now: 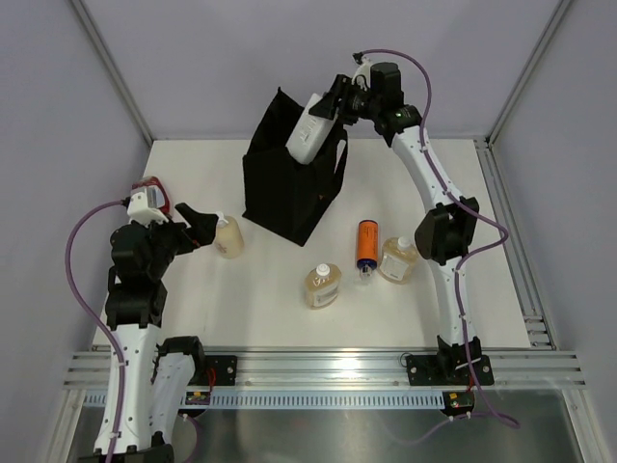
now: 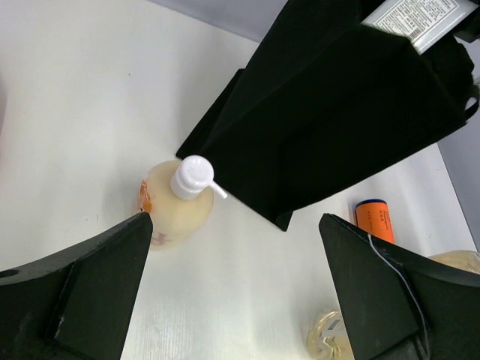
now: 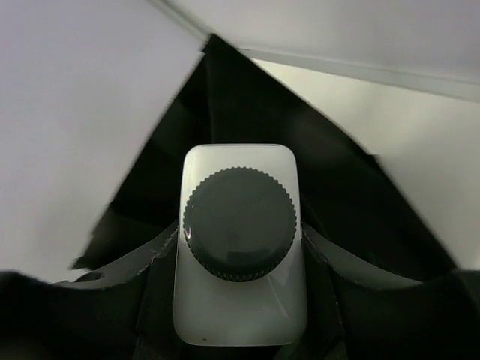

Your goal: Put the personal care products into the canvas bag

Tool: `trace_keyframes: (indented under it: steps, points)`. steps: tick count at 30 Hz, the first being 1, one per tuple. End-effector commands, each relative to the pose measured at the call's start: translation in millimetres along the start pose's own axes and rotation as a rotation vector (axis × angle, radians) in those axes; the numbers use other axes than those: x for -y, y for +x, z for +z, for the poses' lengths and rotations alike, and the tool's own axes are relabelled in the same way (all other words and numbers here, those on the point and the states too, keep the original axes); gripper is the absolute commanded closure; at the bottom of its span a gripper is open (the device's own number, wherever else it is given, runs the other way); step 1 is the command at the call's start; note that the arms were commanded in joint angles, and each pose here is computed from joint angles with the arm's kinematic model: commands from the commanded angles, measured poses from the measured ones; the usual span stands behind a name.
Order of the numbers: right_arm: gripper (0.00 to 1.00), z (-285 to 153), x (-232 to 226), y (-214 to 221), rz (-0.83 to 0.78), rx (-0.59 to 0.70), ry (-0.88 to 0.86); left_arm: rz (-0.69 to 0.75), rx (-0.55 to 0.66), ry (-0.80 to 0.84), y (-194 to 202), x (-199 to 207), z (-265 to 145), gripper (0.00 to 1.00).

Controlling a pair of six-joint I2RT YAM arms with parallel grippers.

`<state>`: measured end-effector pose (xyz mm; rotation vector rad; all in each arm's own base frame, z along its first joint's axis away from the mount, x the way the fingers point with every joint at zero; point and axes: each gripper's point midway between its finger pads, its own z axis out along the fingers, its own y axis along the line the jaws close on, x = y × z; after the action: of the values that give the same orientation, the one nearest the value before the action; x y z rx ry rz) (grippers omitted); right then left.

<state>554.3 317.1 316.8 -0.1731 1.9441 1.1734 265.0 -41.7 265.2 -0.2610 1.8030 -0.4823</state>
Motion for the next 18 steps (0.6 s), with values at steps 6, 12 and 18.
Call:
trace_keyframes:
  steps: [6,12,18]
  points:
    - [1.00,-21,-58,-55,-0.734,0.208,0.097,-0.051,-0.045,-0.037,13,-12,13,0.01]
    - [1.00,7,-69,-19,-0.965,0.145,0.104,-0.077,-0.072,-0.030,24,-14,20,0.01]
    - [1.00,41,-36,10,-0.983,0.099,0.244,-0.102,-0.067,-0.082,33,-26,18,0.01]
